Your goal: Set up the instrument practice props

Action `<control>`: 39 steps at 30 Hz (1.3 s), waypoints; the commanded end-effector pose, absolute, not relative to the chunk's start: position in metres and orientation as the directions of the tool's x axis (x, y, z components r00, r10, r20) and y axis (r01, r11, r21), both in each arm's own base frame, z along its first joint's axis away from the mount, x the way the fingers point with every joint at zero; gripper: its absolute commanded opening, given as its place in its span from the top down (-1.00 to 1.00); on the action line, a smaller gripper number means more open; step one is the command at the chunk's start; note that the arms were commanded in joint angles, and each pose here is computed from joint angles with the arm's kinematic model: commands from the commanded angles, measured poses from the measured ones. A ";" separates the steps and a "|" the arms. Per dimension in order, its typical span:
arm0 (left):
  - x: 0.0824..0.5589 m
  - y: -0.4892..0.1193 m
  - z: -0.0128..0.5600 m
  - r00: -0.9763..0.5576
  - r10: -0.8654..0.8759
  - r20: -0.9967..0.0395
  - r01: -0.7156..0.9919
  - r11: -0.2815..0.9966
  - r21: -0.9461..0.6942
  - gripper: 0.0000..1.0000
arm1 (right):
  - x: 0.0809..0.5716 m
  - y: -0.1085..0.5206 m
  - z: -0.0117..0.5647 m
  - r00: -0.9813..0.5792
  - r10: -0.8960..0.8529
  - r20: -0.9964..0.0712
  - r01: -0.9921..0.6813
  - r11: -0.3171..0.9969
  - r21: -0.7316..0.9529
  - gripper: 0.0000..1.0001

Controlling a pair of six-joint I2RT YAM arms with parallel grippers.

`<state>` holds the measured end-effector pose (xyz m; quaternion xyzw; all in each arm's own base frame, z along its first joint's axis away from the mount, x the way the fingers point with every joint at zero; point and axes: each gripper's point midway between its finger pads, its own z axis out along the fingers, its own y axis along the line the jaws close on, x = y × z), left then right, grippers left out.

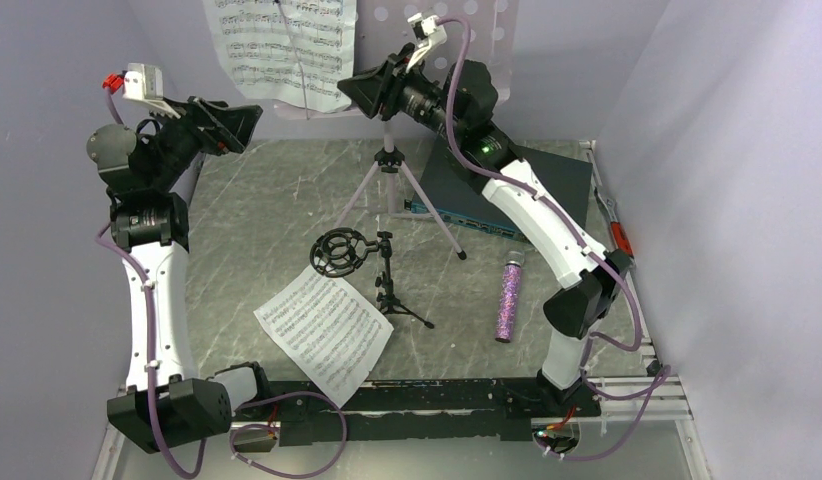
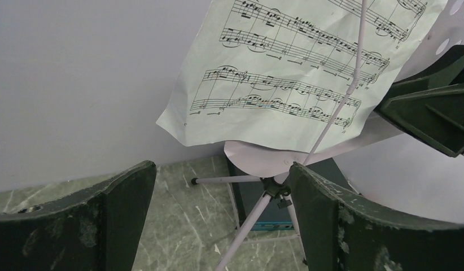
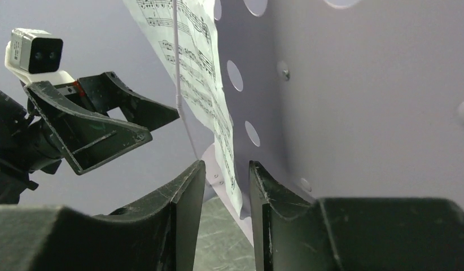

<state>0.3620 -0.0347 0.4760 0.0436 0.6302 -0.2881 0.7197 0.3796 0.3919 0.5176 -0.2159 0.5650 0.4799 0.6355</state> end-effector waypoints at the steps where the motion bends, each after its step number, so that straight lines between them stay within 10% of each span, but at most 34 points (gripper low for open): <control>1: 0.352 -0.035 0.496 0.104 -0.322 -0.941 0.475 0.848 -0.237 -0.87 | 0.367 0.390 0.540 -0.100 0.405 -0.909 -0.878 0.395 0.272 0.28; 11: 0.353 -0.033 0.491 0.097 -0.321 -0.942 0.465 0.852 -0.242 -0.87 | 0.377 0.388 0.540 -0.080 0.407 -0.910 -0.864 0.426 0.267 0.98; 39: 0.360 -0.026 0.493 0.102 -0.306 -0.947 0.429 0.872 -0.236 -0.83 | 0.379 0.349 0.554 0.020 0.313 -0.949 -0.819 0.550 0.164 1.00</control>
